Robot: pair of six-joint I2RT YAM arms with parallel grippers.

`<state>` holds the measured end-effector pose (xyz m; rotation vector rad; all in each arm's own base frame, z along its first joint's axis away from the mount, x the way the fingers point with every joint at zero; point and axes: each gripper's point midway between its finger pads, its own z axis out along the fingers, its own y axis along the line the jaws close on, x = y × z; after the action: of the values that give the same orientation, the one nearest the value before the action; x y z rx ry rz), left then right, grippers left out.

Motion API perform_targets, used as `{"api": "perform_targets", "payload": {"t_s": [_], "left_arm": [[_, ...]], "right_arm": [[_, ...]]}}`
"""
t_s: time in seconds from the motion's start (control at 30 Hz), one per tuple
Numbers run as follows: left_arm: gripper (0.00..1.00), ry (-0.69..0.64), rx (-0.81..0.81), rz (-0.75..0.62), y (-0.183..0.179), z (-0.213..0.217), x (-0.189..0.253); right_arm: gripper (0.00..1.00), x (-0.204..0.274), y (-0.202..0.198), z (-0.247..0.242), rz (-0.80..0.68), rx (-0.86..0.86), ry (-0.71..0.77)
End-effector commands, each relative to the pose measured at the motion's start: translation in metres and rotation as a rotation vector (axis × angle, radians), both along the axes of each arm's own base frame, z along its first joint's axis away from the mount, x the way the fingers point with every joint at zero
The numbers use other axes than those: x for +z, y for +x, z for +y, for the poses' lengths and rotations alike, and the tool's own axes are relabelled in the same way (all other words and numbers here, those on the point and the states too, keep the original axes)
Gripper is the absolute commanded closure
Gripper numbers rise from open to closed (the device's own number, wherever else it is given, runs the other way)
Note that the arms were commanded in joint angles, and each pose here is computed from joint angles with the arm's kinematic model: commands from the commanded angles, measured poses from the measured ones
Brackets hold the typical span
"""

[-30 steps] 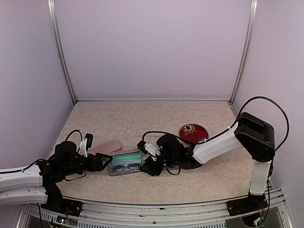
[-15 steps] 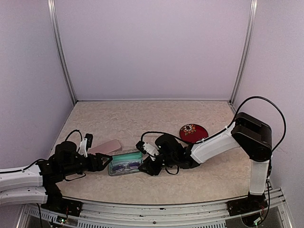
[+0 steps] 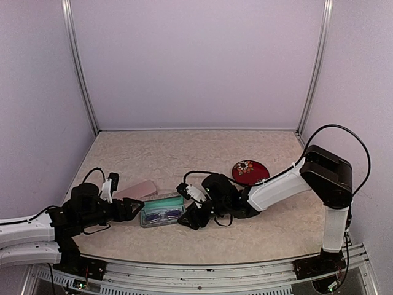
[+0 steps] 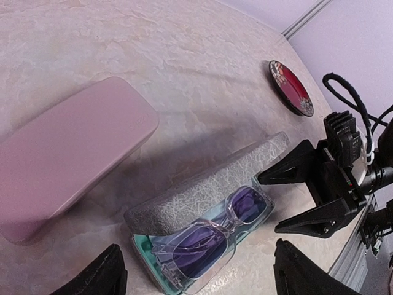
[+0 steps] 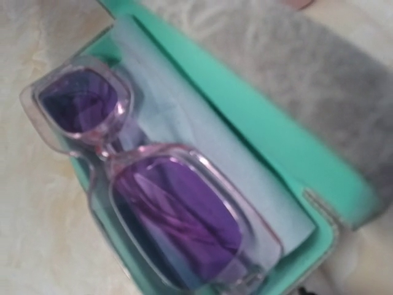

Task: Organize the sunglasses
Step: Adjust the sunglasses in the sunglasses case, then close the case with sunglasses at the center of the board.

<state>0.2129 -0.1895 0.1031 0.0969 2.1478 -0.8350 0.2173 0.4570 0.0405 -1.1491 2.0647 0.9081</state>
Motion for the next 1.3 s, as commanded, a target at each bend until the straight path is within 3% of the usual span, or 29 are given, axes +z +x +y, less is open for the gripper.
{"api": "perform_targets", "payload": {"t_s": [0.0, 0.3, 0.6, 0.87, 1.27], "left_arm": [[0.2, -0.002, 0.023, -0.072, 0.014, -0.001, 0.026], [0.26, 0.064, -0.008, -0.13, 0.051, -0.017, 0.049], [0.39, 0.073, -0.101, -0.124, 0.074, -0.044, 0.051], [0.5, 0.09, -0.183, -0.084, 0.083, -0.065, 0.034], [0.73, 0.072, -0.281, 0.002, 0.069, -0.082, 0.004]], "right_arm": [[0.31, 0.033, 0.008, 0.003, 0.018, -0.026, 0.09], [0.39, 0.024, 0.006, -0.002, 0.081, -0.029, 0.082], [0.55, 0.016, 0.001, -0.01, 0.12, -0.054, 0.086], [0.68, 0.009, 0.002, -0.013, 0.147, -0.084, 0.073], [0.73, 0.0, 0.003, -0.012, 0.178, -0.105, 0.064]]}}
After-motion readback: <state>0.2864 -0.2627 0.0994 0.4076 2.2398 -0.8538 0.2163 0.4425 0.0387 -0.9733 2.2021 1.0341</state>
